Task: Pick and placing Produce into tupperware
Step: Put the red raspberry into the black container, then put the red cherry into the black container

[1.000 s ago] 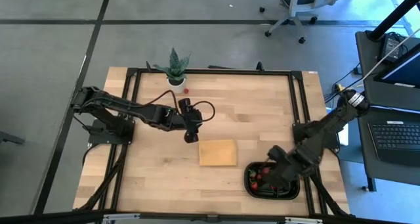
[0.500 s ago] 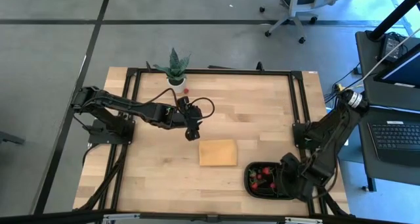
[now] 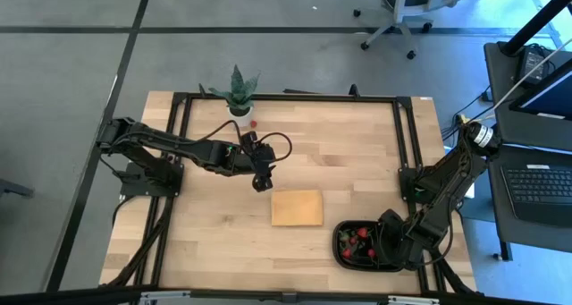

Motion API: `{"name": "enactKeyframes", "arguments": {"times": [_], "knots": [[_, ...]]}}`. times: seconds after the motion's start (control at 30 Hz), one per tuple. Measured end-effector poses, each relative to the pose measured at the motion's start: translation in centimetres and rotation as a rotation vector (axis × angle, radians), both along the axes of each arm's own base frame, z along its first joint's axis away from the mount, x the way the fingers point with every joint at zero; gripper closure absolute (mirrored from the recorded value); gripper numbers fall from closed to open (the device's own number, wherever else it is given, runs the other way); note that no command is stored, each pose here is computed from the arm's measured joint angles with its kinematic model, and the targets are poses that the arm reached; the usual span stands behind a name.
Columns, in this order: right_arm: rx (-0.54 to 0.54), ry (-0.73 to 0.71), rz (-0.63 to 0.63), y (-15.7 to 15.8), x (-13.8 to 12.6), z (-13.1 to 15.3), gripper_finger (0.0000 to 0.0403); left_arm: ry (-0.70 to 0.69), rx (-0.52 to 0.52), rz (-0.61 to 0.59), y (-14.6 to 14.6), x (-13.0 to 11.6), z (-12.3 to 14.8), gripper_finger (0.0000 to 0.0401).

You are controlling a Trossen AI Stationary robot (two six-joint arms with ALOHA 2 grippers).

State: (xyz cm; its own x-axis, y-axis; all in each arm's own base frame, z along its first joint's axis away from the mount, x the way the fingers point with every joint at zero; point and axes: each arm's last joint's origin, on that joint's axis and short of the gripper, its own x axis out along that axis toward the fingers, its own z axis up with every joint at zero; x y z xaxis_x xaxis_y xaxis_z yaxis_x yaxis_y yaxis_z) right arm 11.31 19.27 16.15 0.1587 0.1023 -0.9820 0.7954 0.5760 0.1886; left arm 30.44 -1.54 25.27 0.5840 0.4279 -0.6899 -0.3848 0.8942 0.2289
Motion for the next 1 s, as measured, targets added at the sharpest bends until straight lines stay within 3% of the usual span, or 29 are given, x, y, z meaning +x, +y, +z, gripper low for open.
{"name": "enactKeyframes", "arguments": {"times": [0.57, 0.77, 0.87, 1.0], "knots": [[0.003, 0.004, 0.002, -0.1, 0.0, 0.0, 0.0219, 0.002, 0.002, -0.003, 0.0, 0.0, 0.0, 0.017], [0.097, 0.014, -0.013, 0.1, 0.9, 2.6, 0.0184, 0.02, -0.025, -0.021, -0.1, -0.2, 0.0, 0.017], [0.033, -0.061, 0.01, -0.4, 1.3, 4.7, 0.0179, 0.034, -0.055, -0.044, -0.2, -0.6, 0.2, 0.017], [-0.181, -0.221, 0.053, -2.1, 2.1, 6.9, 0.0178, 0.048, -0.063, -0.045, -0.1, -0.9, 0.3, 0.017]]}}
